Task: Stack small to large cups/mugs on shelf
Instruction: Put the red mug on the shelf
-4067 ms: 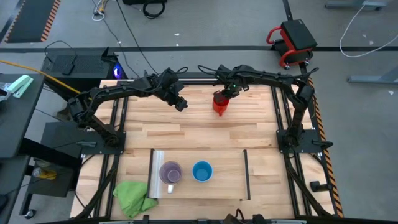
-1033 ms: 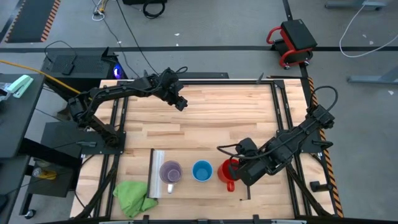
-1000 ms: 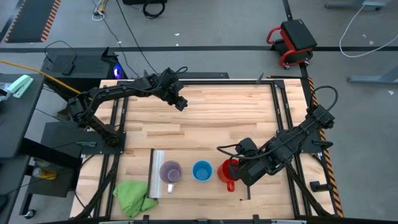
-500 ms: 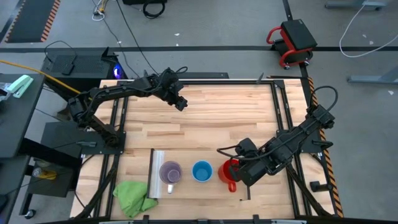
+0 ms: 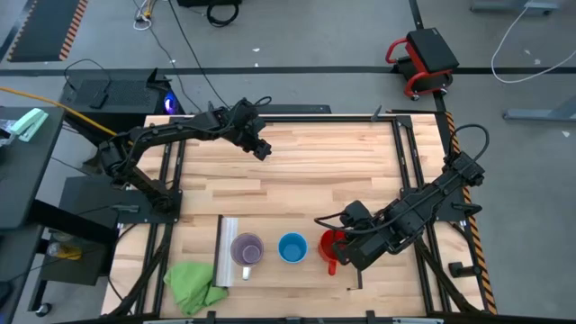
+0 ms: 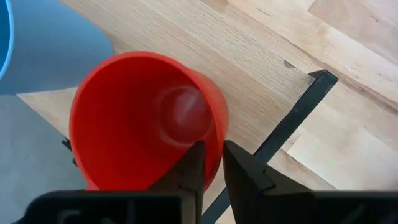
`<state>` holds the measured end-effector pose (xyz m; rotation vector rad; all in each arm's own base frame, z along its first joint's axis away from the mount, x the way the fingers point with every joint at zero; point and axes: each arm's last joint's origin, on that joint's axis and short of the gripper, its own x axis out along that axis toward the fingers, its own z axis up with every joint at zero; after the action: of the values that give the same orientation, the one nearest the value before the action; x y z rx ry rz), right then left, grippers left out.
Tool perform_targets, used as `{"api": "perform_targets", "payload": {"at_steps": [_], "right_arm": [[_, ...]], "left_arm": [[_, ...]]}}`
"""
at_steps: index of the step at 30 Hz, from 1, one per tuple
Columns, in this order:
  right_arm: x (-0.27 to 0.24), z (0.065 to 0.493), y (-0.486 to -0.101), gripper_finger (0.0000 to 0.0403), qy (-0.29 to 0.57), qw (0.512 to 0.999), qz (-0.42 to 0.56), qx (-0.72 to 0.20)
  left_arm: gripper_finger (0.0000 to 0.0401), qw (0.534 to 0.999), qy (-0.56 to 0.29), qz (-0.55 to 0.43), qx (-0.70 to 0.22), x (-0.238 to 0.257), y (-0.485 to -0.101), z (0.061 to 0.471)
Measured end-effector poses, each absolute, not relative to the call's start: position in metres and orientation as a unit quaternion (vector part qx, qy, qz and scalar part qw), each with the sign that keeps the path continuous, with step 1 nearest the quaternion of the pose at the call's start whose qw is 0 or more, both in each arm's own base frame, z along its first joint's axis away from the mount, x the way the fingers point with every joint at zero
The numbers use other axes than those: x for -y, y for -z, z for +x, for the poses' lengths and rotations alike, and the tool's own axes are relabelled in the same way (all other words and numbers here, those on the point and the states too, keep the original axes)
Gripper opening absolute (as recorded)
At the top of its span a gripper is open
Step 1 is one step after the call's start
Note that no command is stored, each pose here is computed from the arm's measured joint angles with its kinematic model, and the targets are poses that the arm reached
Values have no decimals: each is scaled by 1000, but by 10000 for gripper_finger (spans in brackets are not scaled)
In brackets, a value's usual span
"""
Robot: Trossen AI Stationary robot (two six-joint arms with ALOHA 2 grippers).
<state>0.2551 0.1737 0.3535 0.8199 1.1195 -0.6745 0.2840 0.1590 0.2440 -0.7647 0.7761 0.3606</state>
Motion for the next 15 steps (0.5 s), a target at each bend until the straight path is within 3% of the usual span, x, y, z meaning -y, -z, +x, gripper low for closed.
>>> {"api": "perform_targets", "payload": {"at_steps": [15], "right_arm": [[-172,256,-369,64,287,747,361,-479]], "left_arm": [[105,840,-171,-362,-367,-159,-244,284]]}}
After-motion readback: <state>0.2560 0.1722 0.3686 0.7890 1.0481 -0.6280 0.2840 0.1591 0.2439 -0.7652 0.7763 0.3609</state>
